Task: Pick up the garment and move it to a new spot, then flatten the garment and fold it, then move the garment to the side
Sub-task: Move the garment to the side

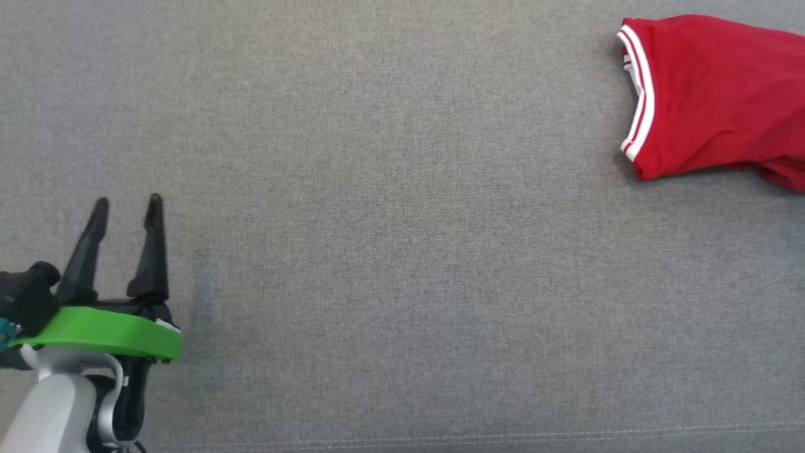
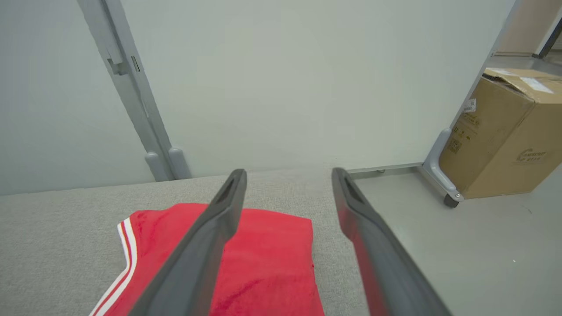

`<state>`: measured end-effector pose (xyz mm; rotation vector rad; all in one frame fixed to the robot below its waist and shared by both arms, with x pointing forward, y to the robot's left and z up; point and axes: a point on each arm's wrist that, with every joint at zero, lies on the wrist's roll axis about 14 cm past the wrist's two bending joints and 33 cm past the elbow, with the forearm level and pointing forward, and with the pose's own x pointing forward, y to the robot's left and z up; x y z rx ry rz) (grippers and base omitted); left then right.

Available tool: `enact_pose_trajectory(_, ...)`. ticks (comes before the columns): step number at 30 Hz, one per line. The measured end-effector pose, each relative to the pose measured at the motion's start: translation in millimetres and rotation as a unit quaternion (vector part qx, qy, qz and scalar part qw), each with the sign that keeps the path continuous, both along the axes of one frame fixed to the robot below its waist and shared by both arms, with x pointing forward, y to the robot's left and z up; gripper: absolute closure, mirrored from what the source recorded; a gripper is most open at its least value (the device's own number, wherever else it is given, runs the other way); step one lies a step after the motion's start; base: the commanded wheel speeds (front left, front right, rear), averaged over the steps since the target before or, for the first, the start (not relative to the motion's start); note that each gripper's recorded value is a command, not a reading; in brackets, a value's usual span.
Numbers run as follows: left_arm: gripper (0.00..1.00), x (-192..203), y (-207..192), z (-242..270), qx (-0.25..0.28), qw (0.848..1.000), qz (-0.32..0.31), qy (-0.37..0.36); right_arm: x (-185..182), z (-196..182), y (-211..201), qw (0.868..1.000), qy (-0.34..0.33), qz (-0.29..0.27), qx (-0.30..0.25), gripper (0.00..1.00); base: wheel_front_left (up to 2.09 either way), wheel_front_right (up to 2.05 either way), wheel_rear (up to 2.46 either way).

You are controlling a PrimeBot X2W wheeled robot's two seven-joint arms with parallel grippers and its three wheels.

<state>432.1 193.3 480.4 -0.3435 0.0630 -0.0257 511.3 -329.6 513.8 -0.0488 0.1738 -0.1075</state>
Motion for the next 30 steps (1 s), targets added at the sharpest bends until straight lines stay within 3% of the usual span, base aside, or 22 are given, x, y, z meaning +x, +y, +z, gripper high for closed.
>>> enact_pose_trajectory(6,0.0,-1,22,3,0.044,0.999,0.028,-0.008,-14,21,35,0.995,-0.084,0.049,-0.022,0.0,0.0,0.0,0.0)
enact_pose_trajectory(12,0.0,-18,21,-8,0.054,0.998,0.029,0.01,-62,-25,86,0.995,-0.039,0.094,0.006,0.0,0.0,0.0,0.0)
enact_pose_trajectory(18,0.0,-33,9,-14,0.055,0.998,0.019,0.022,-96,-32,128,0.991,-0.037,0.116,0.053,0.0,0.0,0.0,0.0)
enact_pose_trajectory(30,0.0,-68,14,-17,0.074,0.996,0.025,0.031,-134,-7,106,0.994,-0.085,0.066,0.034,0.0,0.0,0.0,0.0)
